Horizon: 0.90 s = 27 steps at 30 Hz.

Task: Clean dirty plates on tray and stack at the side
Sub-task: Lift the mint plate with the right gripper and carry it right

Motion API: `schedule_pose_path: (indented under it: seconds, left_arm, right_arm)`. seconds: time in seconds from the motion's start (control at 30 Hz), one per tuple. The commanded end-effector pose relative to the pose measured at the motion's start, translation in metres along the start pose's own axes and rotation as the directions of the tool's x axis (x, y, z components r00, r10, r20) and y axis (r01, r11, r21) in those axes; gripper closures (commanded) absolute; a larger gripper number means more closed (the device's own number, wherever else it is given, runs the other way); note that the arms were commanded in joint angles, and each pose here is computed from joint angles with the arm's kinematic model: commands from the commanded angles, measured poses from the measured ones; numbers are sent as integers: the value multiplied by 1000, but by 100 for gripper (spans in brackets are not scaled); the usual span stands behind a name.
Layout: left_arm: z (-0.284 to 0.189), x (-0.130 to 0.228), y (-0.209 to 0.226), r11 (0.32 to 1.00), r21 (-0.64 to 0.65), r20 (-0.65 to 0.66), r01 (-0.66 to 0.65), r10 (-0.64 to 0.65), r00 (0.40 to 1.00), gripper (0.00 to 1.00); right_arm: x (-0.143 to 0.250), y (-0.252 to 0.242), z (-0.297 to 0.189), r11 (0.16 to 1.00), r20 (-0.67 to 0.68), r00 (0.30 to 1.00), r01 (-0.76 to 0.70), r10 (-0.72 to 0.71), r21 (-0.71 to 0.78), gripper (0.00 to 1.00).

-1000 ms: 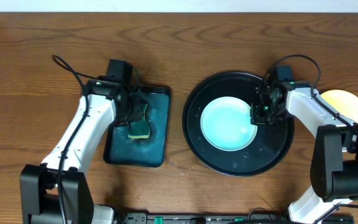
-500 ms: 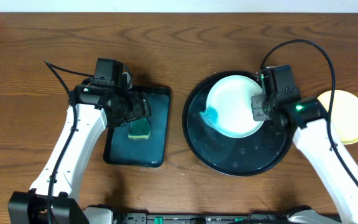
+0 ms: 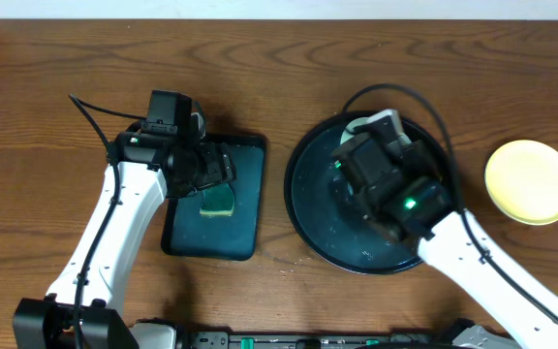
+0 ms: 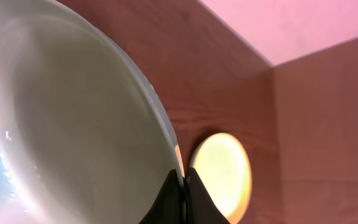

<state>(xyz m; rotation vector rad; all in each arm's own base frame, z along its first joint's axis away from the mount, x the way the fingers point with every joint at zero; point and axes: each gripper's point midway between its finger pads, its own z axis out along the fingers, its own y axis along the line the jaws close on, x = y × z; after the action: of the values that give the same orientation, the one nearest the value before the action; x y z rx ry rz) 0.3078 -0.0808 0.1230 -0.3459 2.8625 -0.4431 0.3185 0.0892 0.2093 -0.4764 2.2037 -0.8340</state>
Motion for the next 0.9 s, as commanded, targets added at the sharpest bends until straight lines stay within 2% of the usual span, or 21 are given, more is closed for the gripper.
schedule_pose_path:
  seconds: [0.0,0.17,0.33,0.87]
  left_arm:
    - [-5,-5,-2,1000,10,14,7,-7,1000,18]
    - [-5,-5,-2,1000,10,14,7,-7,1000,18]
    - [-5,-5,-2,1000,10,14,7,-7,1000,18]
    - [-5,-5,-2,1000,10,14,7,-7,1000,18]
  right_arm:
    - [-13,-24,-24,982,66,995,58,-71,182,99]
    - [-25,-26,-50,945,115,975,150,-191,292,99]
    - [-30,-24,-65,921,136,958,195,-252,336,99]
    - [-32,-21,-70,919,151,953,199,-262,341,99]
